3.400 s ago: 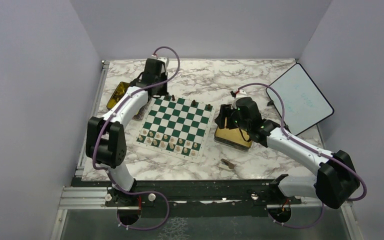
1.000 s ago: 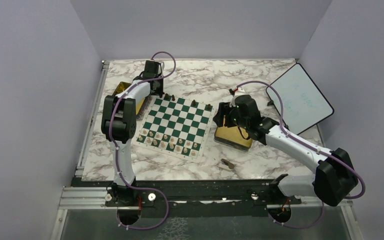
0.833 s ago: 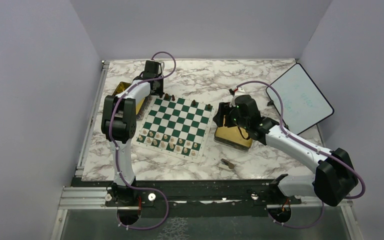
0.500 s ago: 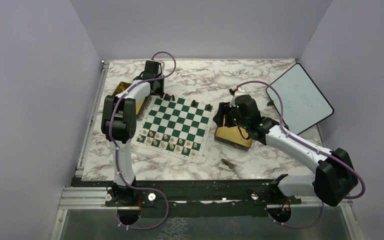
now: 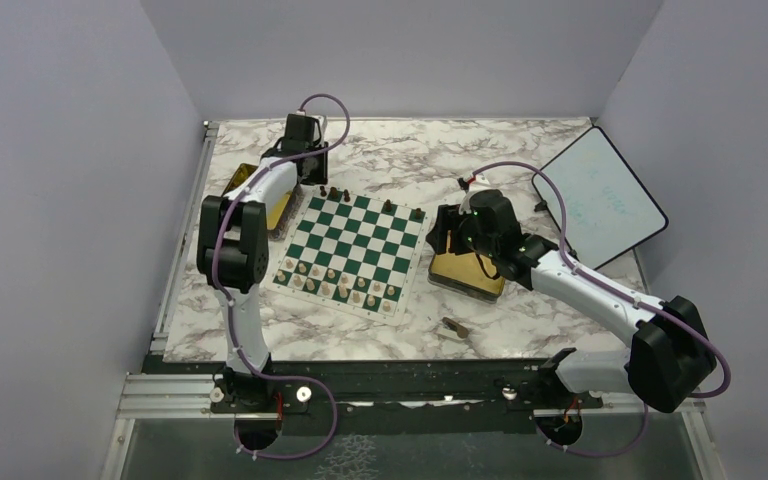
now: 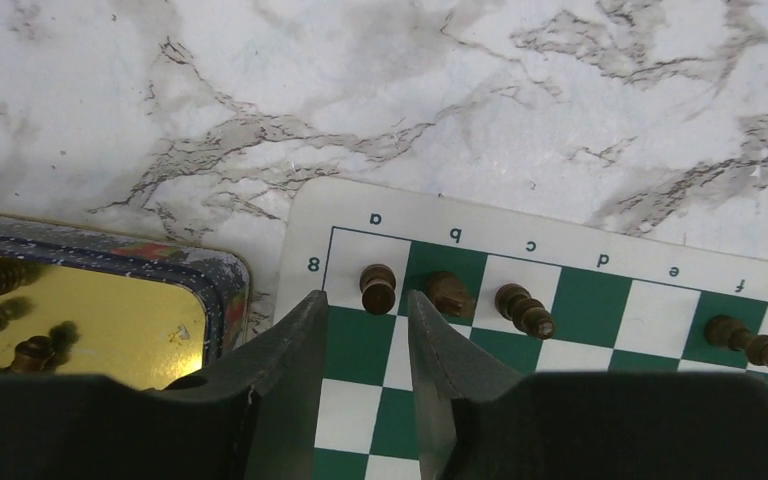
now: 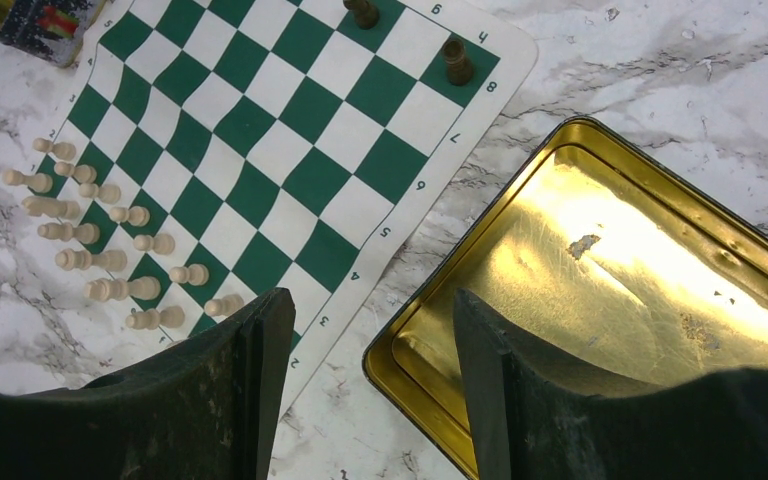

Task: Set up the chess pieces on the board
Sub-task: Place the chess piece on the chessboard, then pick up the chess piece from the storage box.

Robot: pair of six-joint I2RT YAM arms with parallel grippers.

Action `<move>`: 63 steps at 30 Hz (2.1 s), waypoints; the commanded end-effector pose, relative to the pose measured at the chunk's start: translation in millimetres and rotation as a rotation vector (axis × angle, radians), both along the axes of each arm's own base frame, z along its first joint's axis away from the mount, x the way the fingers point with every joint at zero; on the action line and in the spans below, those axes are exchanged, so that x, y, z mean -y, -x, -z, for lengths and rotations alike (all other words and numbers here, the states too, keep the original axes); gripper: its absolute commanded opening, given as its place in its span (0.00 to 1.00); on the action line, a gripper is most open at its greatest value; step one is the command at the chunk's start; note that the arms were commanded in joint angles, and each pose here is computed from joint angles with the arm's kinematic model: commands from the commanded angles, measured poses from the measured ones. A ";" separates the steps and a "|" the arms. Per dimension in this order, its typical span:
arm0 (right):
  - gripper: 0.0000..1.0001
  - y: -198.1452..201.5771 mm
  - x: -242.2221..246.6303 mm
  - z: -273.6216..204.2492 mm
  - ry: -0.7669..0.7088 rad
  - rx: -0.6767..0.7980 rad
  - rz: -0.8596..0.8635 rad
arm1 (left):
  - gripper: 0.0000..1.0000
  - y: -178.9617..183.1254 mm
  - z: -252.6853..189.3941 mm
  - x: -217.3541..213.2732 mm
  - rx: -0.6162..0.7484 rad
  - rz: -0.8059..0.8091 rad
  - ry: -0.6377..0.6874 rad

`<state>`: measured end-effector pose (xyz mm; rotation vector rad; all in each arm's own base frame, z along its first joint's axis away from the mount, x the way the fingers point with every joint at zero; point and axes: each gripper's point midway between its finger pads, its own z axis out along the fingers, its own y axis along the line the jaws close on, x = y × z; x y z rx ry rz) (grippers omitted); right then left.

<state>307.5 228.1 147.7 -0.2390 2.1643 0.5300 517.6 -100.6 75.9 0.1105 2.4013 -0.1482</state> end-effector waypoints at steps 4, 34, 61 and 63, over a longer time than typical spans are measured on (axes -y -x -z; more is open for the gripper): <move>0.65 -0.9 1.0 -9.2 -0.006 0.028 -0.011 | 0.40 -8.0 -69.0 -15.0 0.147 -0.081 -0.040; 0.65 -1.4 1.3 -10.2 0.017 0.032 -0.027 | 0.40 -21.3 -23.8 -156.5 0.116 -0.362 -0.032; 0.65 -8.3 -1.3 -0.3 0.041 0.013 -0.023 | 0.31 -36.6 2.3 -167.5 0.104 -0.341 -0.045; 0.65 -8.3 -1.4 -0.2 0.042 0.014 -0.024 | 0.29 -37.1 2.4 -167.2 0.104 -0.340 -0.043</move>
